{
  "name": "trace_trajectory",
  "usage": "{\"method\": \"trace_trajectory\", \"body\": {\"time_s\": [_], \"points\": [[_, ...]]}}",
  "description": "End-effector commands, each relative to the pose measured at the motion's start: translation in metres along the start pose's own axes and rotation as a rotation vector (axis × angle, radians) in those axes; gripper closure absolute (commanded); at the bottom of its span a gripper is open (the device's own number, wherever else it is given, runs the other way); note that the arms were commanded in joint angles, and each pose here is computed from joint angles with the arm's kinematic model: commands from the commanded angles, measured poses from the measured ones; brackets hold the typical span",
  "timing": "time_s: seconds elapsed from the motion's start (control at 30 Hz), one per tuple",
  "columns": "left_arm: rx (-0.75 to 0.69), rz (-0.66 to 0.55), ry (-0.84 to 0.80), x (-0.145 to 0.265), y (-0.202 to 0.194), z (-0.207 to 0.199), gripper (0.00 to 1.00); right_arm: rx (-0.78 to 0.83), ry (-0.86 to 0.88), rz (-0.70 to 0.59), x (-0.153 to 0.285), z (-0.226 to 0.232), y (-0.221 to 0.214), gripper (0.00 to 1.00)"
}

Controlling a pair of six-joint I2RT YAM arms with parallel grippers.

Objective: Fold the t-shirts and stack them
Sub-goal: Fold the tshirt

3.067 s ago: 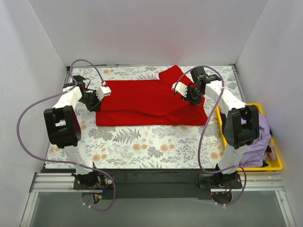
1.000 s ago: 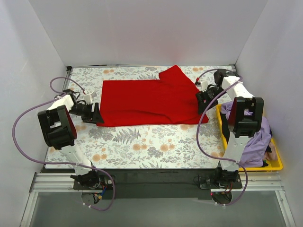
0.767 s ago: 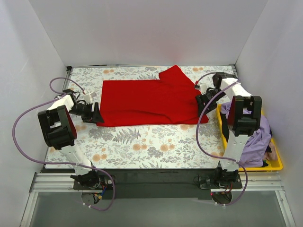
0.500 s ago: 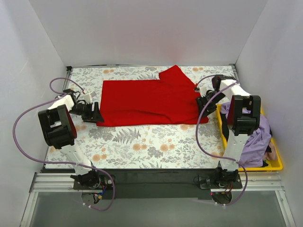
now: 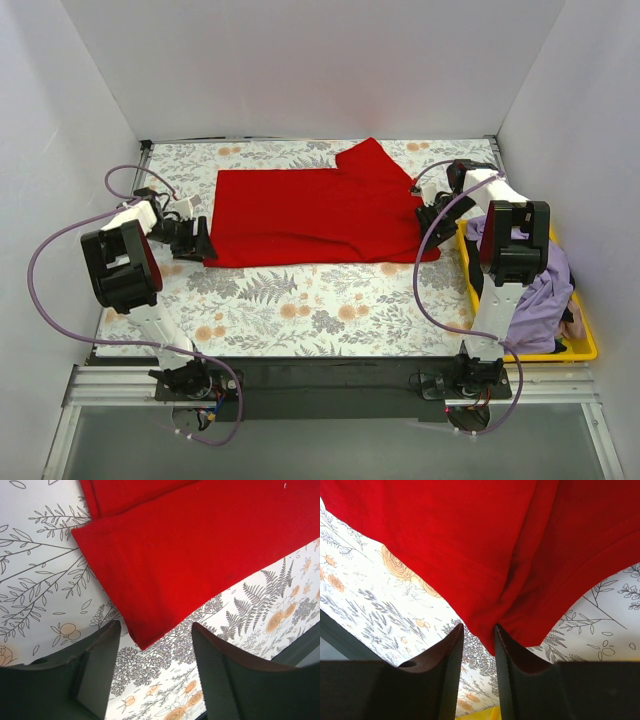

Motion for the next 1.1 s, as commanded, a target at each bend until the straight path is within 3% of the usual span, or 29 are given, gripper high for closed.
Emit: {"method": "trace_trajectory", "body": {"time_s": [0.0, 0.07, 0.17, 0.3, 0.47, 0.67, 1.07], "points": [[-0.019, -0.039, -0.025, 0.005, 0.010, -0.006, 0.44, 0.000, 0.017, -0.009, -0.002, 0.002, 0.001, 0.64], [-0.013, -0.046, -0.071, 0.004, 0.011, -0.012, 0.48, 0.000, 0.017, -0.014, 0.000, 0.003, 0.001, 0.67], [-0.015, -0.056, -0.090, 0.006, 0.014, -0.016, 0.64, 0.003, 0.008, -0.023, 0.005, 0.005, 0.003, 0.76], [-0.005, -0.051, -0.089, 0.006, 0.016, -0.015, 0.82, 0.009, 0.000, -0.027, 0.007, 0.005, 0.004, 0.97], [-0.012, -0.050, -0.077, 0.009, 0.019, -0.014, 1.00, 0.009, -0.018, -0.019, 0.010, 0.004, 0.002, 0.99], [-0.027, -0.044, -0.049, 0.018, 0.017, -0.009, 1.00, 0.011, -0.102, -0.003, 0.029, -0.008, -0.015, 0.99], [-0.023, 0.033, 0.012, 0.009, -0.004, 0.004, 1.00, 0.004, -0.095, 0.067, 0.005, -0.011, -0.035, 0.99]]}}
Point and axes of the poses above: each gripper's point midway between its finger pads, its own x axis back along the fingers, its own z axis along the line the jaws close on, y = z × x, the point moved 4 cm from there along x, back along the fingers, and after that the axes turned 4 degrees about x, right-handed, at the moved point
